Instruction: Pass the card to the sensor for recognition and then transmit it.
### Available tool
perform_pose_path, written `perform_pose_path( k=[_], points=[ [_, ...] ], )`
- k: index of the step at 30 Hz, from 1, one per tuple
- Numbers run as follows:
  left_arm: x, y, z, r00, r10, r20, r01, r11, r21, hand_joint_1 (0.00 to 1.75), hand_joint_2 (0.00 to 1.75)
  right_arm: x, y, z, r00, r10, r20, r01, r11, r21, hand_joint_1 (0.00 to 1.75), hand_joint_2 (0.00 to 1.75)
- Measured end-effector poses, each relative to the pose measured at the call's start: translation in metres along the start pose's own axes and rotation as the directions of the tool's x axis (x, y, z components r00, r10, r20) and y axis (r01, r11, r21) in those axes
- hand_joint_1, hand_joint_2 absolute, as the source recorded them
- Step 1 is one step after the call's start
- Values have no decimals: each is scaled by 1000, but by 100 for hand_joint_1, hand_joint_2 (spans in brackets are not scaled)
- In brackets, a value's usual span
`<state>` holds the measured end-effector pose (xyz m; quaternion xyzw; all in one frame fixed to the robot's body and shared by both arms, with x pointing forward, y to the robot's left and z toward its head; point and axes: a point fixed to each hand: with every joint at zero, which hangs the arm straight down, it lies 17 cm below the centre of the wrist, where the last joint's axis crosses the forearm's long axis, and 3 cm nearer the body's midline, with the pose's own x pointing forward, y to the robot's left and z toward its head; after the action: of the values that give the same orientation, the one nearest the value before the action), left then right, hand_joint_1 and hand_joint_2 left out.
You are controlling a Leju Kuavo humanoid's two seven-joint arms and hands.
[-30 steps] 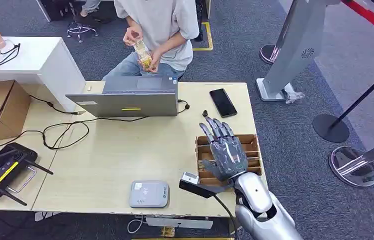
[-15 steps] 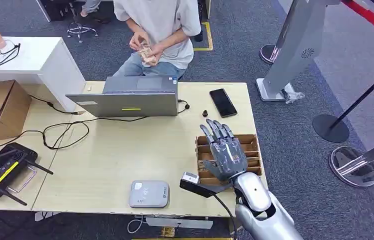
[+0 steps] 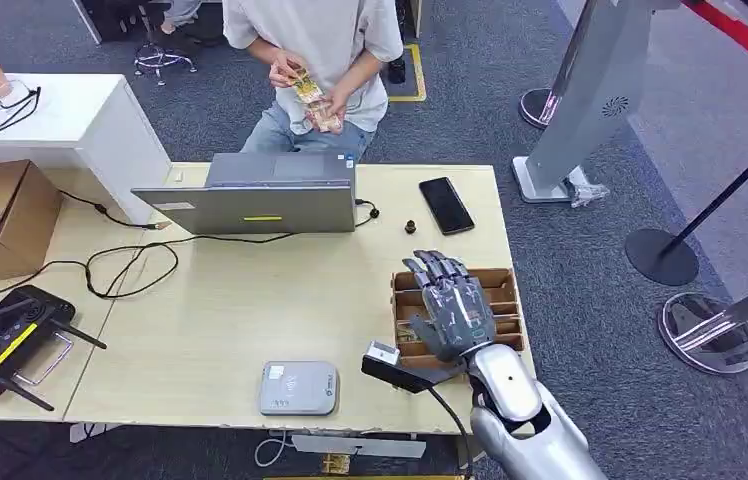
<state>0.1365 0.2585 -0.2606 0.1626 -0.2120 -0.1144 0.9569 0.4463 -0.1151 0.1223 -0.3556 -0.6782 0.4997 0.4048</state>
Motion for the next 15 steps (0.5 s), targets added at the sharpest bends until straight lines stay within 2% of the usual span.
perform_pose_path(
  k=[1, 2, 4, 7, 15],
  points=[
    [0, 0, 0, 1000, 0, 0, 0, 1000, 0, 0, 0, 0, 0, 0, 1000, 0, 0, 0, 1000, 0, 73, 175],
    [0, 0, 0, 1000, 0, 0, 0, 1000, 0, 0, 0, 0, 1, 0, 1000, 1, 0, -1, 1000, 2, 77, 175],
    [0, 0, 0, 1000, -1, 1, 1, 1000, 0, 0, 0, 0, 1, 0, 1000, 1, -1, -1, 1000, 2, 63, 175],
    [0, 0, 0, 1000, -2, 2, 2, 1000, -1, 0, 0, -2, 1, 0, 1000, 2, -5, -2, 1000, 3, 52, 175],
    [0, -1, 0, 1000, -2, 2, 2, 1000, -1, 0, 0, -8, 3, 1, 1000, 4, -17, -4, 1000, 7, 56, 175]
  ],
)
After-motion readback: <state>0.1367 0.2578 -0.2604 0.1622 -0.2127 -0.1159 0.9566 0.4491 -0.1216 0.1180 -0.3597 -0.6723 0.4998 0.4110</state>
